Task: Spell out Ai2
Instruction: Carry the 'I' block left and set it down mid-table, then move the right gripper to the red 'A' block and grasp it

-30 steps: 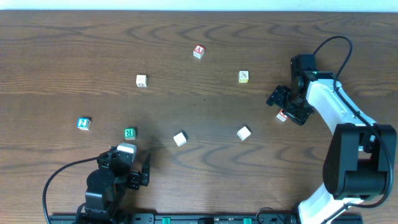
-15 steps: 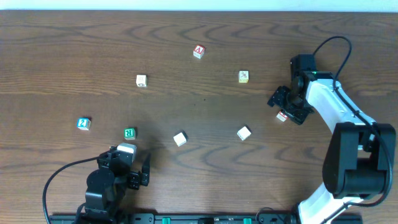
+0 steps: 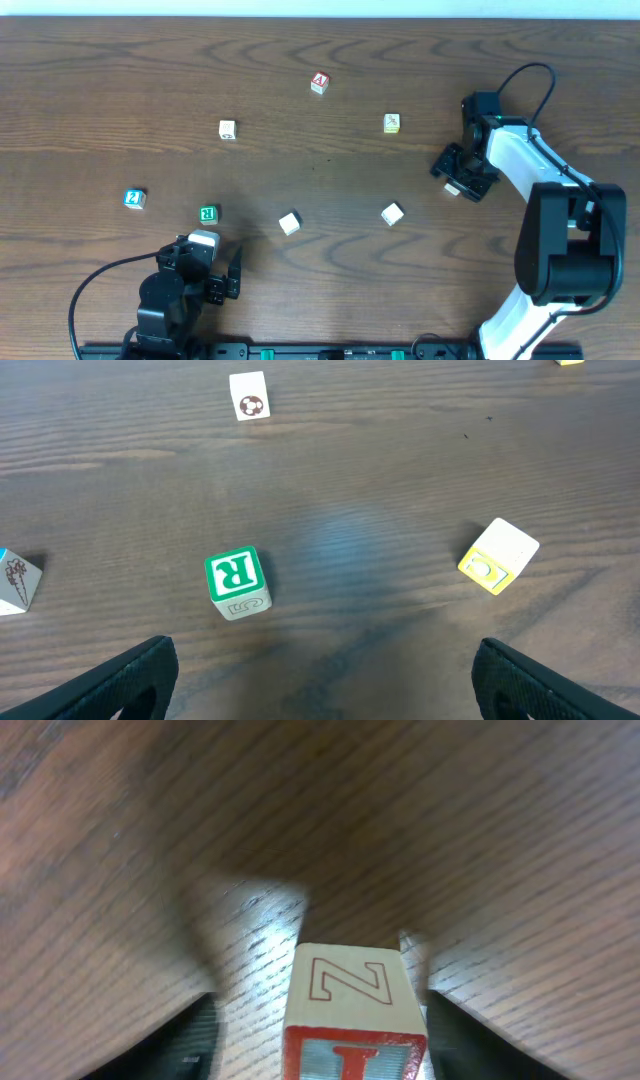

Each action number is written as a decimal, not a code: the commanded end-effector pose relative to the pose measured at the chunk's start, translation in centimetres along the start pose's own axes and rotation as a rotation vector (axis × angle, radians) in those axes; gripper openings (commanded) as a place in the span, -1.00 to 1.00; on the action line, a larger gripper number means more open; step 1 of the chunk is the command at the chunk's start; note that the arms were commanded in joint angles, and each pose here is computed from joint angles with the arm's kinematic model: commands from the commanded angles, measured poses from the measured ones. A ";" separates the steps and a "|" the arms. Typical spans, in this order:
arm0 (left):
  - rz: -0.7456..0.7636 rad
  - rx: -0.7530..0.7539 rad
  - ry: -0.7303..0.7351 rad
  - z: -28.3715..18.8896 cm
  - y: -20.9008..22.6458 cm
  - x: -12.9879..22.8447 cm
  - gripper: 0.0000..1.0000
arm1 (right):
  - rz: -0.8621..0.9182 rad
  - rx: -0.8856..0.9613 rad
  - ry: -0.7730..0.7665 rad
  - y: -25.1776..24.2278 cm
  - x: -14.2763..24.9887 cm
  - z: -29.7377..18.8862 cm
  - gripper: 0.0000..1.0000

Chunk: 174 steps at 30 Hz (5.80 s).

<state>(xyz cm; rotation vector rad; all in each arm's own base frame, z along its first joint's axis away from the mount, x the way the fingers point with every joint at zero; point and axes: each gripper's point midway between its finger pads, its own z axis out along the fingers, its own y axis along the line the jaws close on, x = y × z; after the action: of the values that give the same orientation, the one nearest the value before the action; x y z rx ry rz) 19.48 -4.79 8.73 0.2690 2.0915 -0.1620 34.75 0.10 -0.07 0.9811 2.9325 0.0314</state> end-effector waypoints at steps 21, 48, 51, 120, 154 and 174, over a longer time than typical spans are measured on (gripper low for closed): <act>0.004 -0.007 -0.001 0.1 0.2 0.1 0.91 | -0.199 -0.103 -0.060 5.3 -0.5 -2.4 -0.97; 0.004 -0.007 -0.001 0.1 0.2 0.1 0.91 | -0.643 -0.071 -0.162 24.5 9.9 -6.5 -0.97; 0.005 -0.007 -0.001 0.1 0.2 0.1 0.91 | -0.593 -0.019 -0.206 23.9 9.6 -5.8 -0.97; 0.005 -0.007 -0.001 0.1 0.2 0.1 0.91 | -0.639 -0.237 -0.296 29.6 6.2 -8.9 0.63; 0.005 -0.007 0.000 0.1 0.2 0.1 0.91 | -0.341 -0.486 -0.453 36.3 -3.3 -4.3 0.80; 0.005 -0.007 -0.001 0.1 0.2 0.1 0.91 | -0.333 -0.555 -0.518 38.3 -4.7 -2.0 -0.62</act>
<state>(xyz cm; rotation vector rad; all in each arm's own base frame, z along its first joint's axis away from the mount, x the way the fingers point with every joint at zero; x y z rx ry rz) 19.48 -4.79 8.73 0.2690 2.0915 -0.1620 61.27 27.82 3.13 0.3457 2.3696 0.4707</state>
